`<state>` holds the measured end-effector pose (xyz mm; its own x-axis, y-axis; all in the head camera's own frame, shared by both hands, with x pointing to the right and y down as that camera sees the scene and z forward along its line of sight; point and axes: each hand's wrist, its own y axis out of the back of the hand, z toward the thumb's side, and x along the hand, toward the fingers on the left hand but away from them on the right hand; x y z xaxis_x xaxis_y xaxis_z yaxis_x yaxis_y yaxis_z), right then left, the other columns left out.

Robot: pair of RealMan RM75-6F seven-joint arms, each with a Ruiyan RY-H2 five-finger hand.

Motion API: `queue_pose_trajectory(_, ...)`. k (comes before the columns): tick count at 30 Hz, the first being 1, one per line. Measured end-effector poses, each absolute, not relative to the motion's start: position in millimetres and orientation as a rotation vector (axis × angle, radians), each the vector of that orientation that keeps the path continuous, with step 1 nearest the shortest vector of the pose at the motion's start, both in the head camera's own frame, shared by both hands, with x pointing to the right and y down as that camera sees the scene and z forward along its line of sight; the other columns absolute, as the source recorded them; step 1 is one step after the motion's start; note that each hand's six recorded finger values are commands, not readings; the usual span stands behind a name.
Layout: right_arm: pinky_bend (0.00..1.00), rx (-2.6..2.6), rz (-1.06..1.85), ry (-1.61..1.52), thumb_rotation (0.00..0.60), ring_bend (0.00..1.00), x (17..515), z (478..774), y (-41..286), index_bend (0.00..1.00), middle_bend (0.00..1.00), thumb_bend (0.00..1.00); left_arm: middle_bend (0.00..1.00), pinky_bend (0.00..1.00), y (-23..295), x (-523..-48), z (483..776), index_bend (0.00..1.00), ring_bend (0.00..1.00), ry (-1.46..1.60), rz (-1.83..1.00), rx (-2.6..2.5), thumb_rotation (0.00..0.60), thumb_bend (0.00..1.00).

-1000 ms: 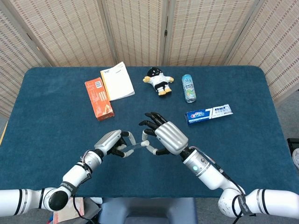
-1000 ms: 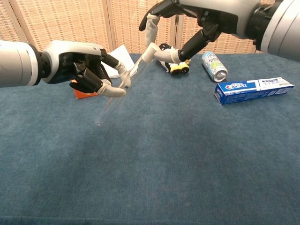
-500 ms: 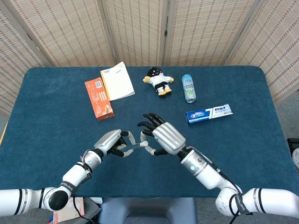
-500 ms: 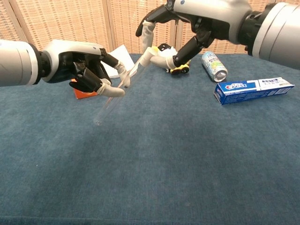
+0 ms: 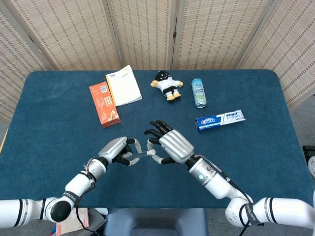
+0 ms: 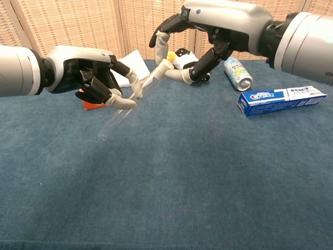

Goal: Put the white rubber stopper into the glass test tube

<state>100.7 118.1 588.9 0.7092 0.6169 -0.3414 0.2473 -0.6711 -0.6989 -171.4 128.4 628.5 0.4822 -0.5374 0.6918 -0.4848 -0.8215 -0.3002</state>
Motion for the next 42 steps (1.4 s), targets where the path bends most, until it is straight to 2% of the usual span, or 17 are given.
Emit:
queue_pose_trajectory(2, 0.00, -2.277, 0.762, -0.651, 0.600, 0.00, 100, 590, 118, 0.59, 0.19, 0.33, 1.00, 1.00, 128, -172, 629, 0.58, 1.00, 0.917, -1.275, -2.646, 0.600, 0.37)
queue_pose_trajectory(6, 0.00, -2.283, 0.773, -0.645, 0.600, 0.00, 99, 592, 119, 0.44, 0.16, 0.15, 1.00, 1.00, 127, -175, 631, 0.58, 1.00, 0.919, -1.284, -2.636, 0.600, 0.37)
queue_pose_trajectory(10, 0.00, -2.287, 0.779, -0.645, 0.600, 0.00, 99, 592, 119, 0.35, 0.14, 0.08, 1.00, 1.00, 126, -180, 633, 0.58, 1.00, 0.915, -1.299, -2.612, 0.600, 0.37)
queue_pose_trajectory(19, 0.00, -2.259, 0.800, -0.697, 0.600, 0.00, 116, 586, 111, 0.29, 0.12, 0.07, 1.00, 1.00, 122, -197, 642, 0.58, 1.00, 0.873, -1.352, -2.493, 0.600, 0.37)
queue_pose_trajectory(27, 0.00, -2.164, 0.863, -0.799, 0.600, 0.00, 165, 574, 95, 0.28, 0.12, 0.07, 1.00, 1.00, 119, -205, 662, 0.57, 1.00, 0.778, -1.427, -2.269, 0.600, 0.37)
queue_pose_trajectory(42, 0.00, -2.073, 1.002, -0.895, 0.600, 0.00, 237, 575, 89, 0.29, 0.12, 0.07, 1.00, 1.00, 121, -167, 709, 0.54, 1.00, 0.610, -1.561, -1.987, 0.600, 0.37)
